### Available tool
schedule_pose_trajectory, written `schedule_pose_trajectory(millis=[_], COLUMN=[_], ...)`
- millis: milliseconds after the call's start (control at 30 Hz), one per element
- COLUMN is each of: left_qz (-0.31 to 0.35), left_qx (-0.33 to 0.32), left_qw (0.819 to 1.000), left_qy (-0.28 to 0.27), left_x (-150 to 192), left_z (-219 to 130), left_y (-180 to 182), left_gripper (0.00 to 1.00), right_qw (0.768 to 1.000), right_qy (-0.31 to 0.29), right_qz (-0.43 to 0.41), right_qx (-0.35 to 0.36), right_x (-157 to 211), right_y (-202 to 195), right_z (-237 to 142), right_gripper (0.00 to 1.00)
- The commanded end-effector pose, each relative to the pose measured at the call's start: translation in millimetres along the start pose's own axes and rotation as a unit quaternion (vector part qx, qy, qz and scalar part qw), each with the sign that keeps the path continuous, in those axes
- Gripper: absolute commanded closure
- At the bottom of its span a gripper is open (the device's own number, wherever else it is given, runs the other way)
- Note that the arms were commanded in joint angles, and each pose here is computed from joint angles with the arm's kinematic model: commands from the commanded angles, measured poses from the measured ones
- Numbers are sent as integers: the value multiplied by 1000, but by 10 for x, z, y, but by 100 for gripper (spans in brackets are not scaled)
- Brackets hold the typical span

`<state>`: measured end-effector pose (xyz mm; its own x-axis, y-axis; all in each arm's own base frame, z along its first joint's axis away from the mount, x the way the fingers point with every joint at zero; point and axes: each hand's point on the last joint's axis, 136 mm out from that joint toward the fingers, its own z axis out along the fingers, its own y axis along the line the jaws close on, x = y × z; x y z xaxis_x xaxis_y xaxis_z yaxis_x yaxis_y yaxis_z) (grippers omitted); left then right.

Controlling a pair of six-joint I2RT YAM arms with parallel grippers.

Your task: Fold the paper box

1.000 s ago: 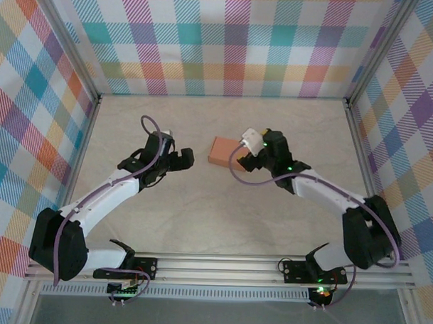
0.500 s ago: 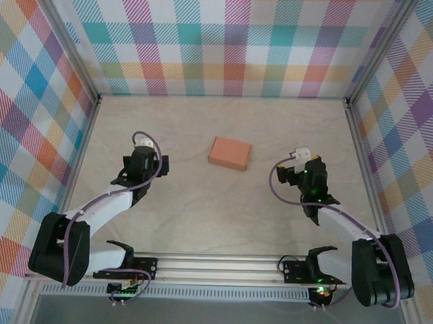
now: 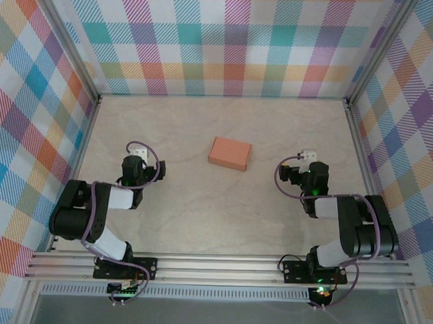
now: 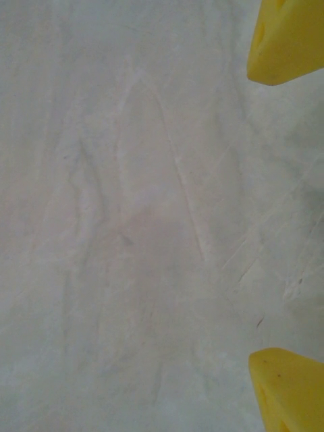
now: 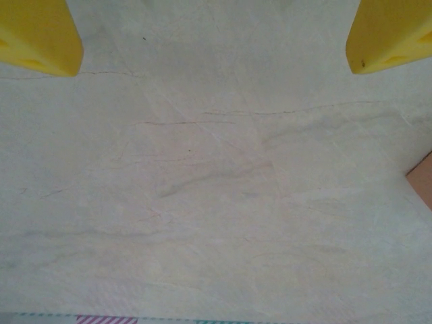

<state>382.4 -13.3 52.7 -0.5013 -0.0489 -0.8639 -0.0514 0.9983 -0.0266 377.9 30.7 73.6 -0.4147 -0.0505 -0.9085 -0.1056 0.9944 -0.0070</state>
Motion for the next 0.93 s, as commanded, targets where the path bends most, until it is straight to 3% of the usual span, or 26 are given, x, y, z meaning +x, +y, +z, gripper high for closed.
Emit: schedule_pose_trajectory(millis=[0,900], left_qz=[-9,-9], left_qx=[15,15], left_qw=[999,999], left_qy=[-51,-47], left_x=[-310,-297], left_z=[15,17], left_y=[-20,-22], left_gripper=[0,0], right_qw=[999,998], right_qy=[-22,-29], right_qz=[42,47], right_qx=[-4,-6], right_x=[-224,-246], right_y=[-104,-142], right_z=[95,87], right_gripper=[0,0])
